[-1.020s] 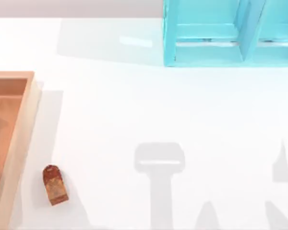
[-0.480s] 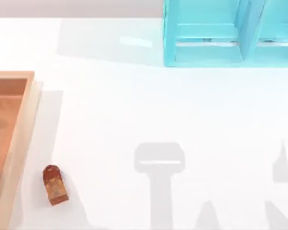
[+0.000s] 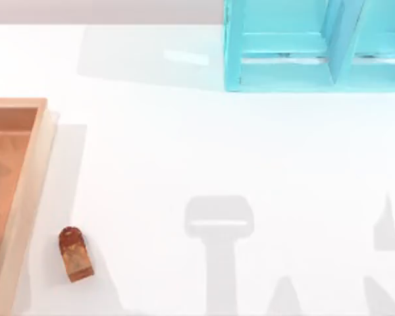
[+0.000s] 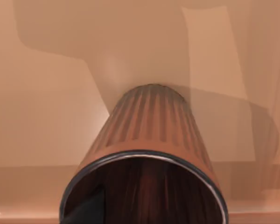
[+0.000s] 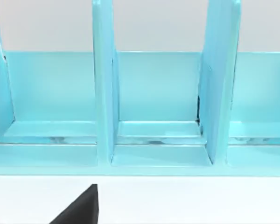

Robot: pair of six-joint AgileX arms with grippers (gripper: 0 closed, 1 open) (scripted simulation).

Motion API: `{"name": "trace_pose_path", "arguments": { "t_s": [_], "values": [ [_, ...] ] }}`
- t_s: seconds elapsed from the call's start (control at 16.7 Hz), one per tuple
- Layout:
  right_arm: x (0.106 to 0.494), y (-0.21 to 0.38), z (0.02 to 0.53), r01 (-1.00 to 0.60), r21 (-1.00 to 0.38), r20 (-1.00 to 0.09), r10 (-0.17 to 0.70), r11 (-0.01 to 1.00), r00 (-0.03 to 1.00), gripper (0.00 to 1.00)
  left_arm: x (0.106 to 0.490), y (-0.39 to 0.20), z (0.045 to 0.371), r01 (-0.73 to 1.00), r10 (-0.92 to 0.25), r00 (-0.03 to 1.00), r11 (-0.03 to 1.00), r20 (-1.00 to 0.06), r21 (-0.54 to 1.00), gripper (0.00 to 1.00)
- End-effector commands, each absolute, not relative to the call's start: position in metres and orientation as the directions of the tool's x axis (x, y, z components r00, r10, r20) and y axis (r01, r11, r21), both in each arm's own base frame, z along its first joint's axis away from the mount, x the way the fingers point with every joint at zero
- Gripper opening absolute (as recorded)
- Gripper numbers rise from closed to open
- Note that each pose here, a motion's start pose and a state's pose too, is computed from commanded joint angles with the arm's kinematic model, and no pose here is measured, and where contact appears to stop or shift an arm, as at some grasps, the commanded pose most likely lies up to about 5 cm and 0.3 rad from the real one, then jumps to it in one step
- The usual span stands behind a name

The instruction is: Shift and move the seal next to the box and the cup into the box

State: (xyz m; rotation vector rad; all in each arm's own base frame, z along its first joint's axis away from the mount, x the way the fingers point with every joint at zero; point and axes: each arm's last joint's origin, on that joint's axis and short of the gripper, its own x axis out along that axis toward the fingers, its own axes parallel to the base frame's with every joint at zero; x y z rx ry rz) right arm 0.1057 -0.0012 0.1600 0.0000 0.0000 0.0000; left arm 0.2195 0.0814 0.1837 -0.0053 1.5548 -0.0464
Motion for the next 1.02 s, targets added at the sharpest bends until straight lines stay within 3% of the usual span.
{"name": "trace_pose_path", "arguments": {
  "t_s": [0.24,0.54,0.72,1.02],
  "values": [
    [0.106,-0.001,0.16,0.0,0.0,0.0,0.0,1.0,1.0,1.0,0.233,0.081,0.2,0.039,0.013,0.065,0.999,-0.998,0.015,1.0],
    [0.106,-0.001,0.16,0.0,0.0,0.0,0.0,1.0,1.0,1.0,0.246,0.093,0.258,0.006,0.094,0.153,0.995,-0.984,0.096,1.0],
    [0.106,-0.001,0.16,0.0,0.0,0.0,0.0,1.0,1.0,1.0,0.234,0.095,0.281,-0.001,0.062,0.103,0.998,-0.993,0.062,1.0],
    [0.106,-0.001,0.16,0.0,0.0,0.0,0.0,1.0,1.0,1.0,0.219,0.081,0.284,0.026,-0.033,0.015,0.999,-0.999,-0.033,1.0]
  ]
}}
